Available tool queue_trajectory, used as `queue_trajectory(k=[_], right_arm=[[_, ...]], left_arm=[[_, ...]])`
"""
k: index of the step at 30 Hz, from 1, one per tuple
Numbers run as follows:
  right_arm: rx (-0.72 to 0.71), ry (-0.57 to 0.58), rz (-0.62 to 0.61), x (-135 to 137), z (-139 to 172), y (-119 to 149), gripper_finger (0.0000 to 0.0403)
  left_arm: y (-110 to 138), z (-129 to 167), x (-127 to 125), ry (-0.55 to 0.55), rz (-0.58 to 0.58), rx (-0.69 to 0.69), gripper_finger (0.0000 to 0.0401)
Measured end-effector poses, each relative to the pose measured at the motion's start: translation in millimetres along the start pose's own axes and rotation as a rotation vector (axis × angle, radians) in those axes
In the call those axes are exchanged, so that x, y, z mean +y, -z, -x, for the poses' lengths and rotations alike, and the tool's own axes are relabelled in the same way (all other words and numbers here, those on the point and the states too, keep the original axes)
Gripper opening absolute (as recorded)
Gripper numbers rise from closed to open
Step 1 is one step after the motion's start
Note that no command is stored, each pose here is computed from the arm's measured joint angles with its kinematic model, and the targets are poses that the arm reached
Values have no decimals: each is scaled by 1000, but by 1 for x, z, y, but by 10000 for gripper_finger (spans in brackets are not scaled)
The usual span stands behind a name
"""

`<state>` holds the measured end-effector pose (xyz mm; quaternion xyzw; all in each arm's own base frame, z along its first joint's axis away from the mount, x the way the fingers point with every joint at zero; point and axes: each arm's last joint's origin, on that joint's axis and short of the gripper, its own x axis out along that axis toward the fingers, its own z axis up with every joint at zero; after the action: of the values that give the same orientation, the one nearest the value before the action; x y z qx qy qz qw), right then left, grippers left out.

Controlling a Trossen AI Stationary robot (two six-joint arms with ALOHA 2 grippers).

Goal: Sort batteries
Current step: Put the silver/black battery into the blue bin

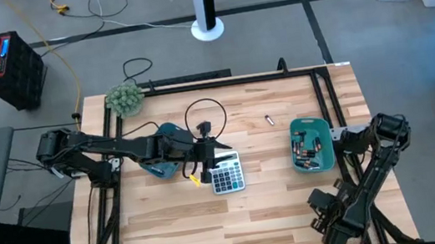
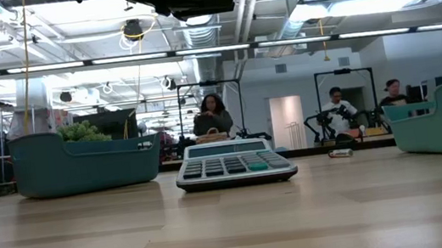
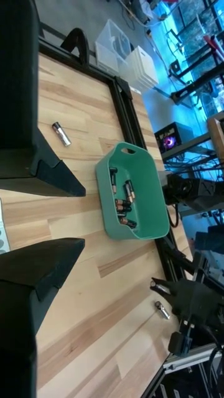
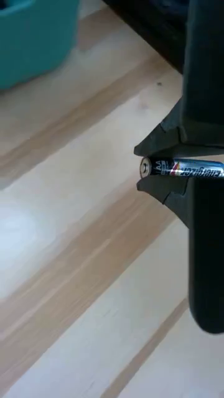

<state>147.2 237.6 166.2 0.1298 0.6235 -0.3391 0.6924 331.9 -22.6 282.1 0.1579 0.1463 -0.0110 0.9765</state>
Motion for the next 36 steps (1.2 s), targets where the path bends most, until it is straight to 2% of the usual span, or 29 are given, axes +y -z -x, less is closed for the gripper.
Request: queue_trajectory(k=[5,9,17,21,30,36], right_arm=[[-71,-11,30,5,3,-20,19],[-190,-27,68,10,8,-43,19],[-421,-50,207,23,19,-107,19],[-526,-82,292,30,17,-145,19],[-869,-185,446,35,24,-248,19],[-1077,-333,430,18,26,-310,19]], left_arm=[[0,0,0,-2,8,1,111],[-3,4,1,-4,26,-5,111],[-16,36,6,-5,56,1,111],[-7,52,6,-63,72,-18,111],[8,124,13,-198,204,-184,111],[26,164,12,-232,212,-295,111]])
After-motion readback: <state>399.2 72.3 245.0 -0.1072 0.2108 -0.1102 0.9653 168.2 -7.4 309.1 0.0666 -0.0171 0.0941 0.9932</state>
